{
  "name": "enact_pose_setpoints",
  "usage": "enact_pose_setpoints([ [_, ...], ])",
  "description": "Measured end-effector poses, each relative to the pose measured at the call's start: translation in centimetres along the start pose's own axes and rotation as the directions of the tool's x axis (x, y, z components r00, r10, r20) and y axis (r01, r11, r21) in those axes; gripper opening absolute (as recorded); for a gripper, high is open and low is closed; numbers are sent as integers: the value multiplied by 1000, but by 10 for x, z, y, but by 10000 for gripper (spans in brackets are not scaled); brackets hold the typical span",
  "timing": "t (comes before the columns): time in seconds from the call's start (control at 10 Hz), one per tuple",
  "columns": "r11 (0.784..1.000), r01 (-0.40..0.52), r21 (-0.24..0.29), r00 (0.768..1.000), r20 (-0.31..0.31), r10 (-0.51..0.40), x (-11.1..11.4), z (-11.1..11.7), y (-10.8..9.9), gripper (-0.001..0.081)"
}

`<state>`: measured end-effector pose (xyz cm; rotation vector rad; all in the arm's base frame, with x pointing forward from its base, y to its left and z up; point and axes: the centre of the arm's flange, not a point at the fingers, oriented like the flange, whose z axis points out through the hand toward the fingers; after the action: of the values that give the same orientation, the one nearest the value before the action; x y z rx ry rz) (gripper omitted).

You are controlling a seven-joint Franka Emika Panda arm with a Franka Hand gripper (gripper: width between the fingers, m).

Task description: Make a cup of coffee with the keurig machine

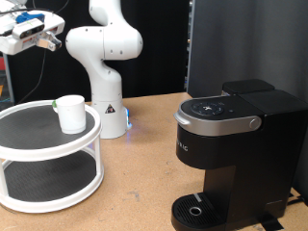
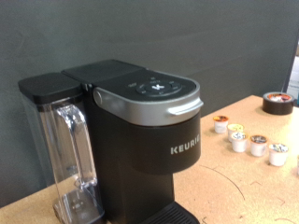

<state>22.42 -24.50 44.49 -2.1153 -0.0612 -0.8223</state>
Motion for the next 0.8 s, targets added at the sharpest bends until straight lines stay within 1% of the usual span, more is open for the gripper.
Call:
enact_pose_setpoints([
  [0.4,1000,10,-10,999,43,-9,-14,4,4,1],
  [0.8,1000,23,13,999,45,-24,-30,-5,5,1],
])
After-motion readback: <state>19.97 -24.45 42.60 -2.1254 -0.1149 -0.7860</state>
